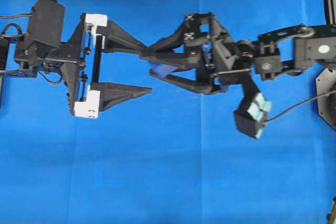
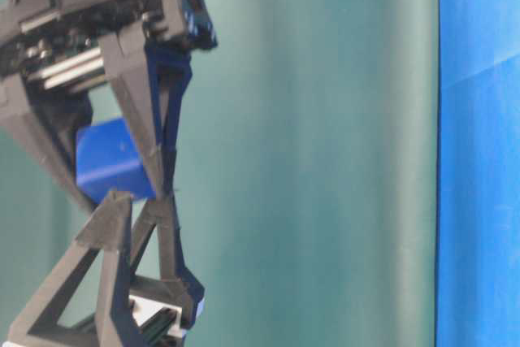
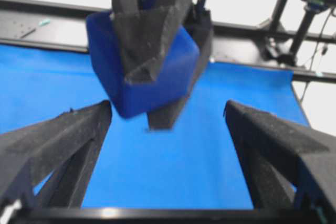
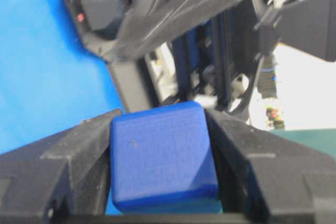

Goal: Handover the blue block to the right arm after grasping it with the left arm, then place it in the designated position.
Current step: 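Open the left gripper and pull the cube right with the right gripper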

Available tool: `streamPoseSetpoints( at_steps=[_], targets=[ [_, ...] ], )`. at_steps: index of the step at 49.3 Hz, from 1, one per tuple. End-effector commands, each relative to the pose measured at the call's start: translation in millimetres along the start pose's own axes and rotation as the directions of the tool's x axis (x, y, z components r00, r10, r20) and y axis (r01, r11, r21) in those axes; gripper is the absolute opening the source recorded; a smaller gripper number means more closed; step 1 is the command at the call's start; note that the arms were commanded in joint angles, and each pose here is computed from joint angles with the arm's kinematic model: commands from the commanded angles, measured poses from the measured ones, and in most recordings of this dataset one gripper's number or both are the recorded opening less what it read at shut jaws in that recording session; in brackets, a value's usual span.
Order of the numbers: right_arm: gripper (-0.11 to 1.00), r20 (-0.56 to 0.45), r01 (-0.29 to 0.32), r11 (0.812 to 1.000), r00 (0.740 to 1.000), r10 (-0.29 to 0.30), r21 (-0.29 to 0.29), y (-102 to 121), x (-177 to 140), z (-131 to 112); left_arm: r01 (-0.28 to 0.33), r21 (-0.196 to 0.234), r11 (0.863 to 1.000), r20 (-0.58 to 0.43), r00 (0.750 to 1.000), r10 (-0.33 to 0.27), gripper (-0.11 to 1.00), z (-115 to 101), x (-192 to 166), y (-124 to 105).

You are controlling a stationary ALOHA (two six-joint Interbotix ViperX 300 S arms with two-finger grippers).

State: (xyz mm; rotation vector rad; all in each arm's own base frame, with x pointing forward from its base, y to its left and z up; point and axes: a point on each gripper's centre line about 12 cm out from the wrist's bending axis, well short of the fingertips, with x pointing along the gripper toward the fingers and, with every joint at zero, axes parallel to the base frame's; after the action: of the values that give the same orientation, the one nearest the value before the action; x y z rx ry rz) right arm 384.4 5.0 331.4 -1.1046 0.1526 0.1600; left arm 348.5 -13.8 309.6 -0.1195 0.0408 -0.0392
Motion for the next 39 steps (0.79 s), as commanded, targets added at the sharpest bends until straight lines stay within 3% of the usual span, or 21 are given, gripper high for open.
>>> streamPoseSetpoints(
  at_steps=[1,23,39],
  targets=[
    [0.44,0.016,0.037,0.999,0.999,-0.037,0.003,-10,-20,7,0.002,0.000,1.000,0.029,1.000,-0.002,0.93,9,-5,-1],
    [0.44,-0.010,0.058,0.998,0.998,-0.058,-0.006,-3,-84,14,0.003,-0.001,1.000,0.035,0.999,-0.003,0.93,8,-17,-1],
    [0.44,-0.032,0.041,0.999,0.999,-0.041,-0.009,1,-87,15,0.002,0.002,1.000,0.040,0.999,-0.002,0.93,10,-18,0]
  ],
)
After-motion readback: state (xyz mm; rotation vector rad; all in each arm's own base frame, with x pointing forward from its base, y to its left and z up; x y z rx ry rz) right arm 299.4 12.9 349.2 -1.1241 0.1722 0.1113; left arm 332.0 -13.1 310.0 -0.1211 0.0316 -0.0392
